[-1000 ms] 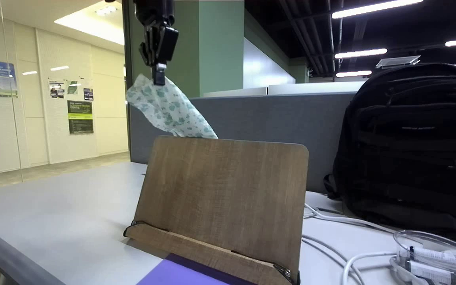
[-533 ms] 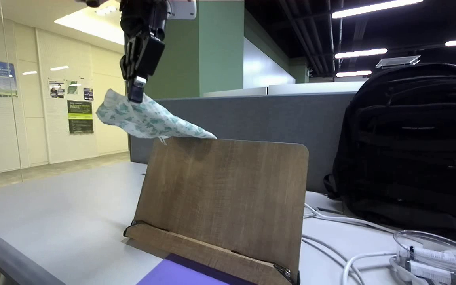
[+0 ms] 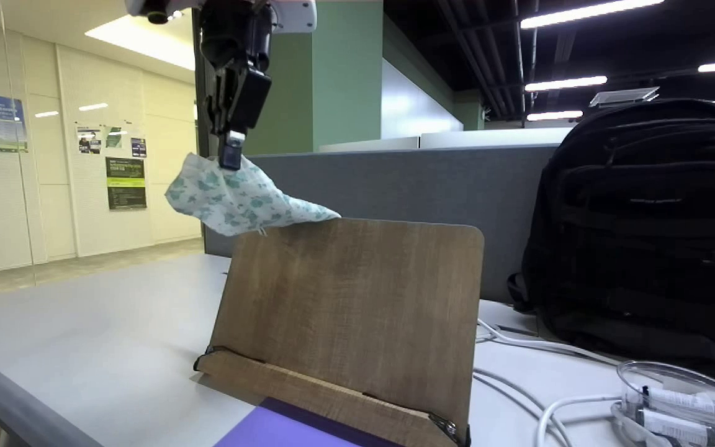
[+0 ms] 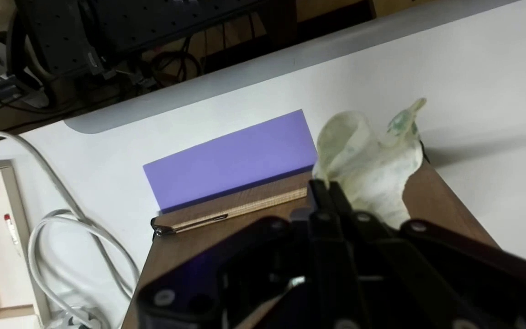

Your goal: Pick the cloth on the counter and put it on the board

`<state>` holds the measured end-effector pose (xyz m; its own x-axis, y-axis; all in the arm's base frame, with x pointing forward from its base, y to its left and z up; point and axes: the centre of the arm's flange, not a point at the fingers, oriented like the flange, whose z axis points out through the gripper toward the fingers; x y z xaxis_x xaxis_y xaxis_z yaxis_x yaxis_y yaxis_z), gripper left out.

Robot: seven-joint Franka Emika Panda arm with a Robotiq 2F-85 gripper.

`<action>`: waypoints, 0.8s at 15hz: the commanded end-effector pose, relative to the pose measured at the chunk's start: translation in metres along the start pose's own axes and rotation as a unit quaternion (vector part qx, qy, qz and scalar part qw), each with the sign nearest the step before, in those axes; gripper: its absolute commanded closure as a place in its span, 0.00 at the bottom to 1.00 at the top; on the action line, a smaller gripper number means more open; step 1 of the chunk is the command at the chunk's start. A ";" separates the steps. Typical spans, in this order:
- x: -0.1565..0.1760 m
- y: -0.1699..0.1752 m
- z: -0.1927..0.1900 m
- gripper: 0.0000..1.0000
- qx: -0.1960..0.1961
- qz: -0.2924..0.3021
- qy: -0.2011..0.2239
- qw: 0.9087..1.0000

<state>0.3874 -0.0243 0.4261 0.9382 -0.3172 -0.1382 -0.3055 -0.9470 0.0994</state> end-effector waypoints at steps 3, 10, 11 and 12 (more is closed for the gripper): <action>0.016 -0.009 -0.002 1.00 0.025 0.020 0.038 0.999; 0.027 -0.012 0.009 0.66 0.037 0.020 0.033 0.999; 0.027 -0.013 0.009 0.58 0.038 0.019 0.033 0.999; 0.026 -0.015 0.008 0.52 0.039 0.019 0.034 0.998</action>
<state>0.4109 -0.0222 0.4085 0.9399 -0.3335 -0.0735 -0.3310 -0.9426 0.0439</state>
